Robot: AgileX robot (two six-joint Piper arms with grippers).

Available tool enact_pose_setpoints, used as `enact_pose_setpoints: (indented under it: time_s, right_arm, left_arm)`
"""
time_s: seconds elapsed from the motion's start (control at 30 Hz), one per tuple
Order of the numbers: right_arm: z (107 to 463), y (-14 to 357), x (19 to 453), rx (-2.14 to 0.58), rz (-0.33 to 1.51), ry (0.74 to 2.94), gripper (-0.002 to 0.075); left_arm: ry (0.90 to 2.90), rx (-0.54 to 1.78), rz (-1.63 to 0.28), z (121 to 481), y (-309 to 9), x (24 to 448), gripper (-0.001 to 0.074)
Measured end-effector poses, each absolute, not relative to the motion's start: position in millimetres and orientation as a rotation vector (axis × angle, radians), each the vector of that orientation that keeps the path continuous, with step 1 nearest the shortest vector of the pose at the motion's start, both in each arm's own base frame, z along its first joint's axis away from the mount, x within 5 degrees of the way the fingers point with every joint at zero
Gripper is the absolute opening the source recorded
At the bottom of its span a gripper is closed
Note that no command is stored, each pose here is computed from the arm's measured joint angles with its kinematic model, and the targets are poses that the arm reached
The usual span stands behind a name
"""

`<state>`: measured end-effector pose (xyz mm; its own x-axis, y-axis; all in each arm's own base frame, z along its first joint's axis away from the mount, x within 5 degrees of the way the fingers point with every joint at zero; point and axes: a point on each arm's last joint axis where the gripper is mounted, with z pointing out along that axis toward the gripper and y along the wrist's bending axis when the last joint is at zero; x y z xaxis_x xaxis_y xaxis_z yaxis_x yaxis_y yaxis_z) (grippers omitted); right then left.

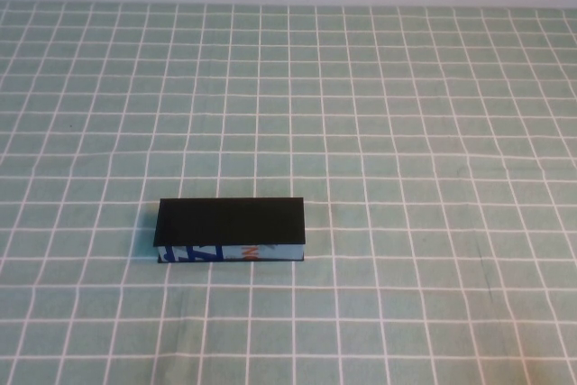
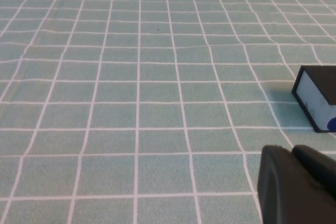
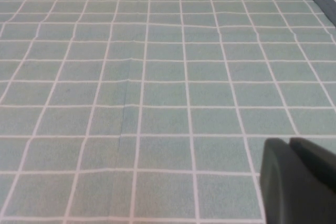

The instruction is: Return glasses to glasses case

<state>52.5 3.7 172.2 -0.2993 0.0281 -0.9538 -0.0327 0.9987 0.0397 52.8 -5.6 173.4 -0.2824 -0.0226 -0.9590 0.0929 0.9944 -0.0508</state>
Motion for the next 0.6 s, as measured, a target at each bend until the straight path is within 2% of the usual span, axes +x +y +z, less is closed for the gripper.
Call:
enact_pose_setpoints:
  time_s: [0.6]
  right_arm:
    - [172.0,4.0,52.5,0.0,0.066,1.876,-0.0011]
  left_arm:
    - [1.853,0.051,-0.112,173.5,-5.6,52.7,0.0001]
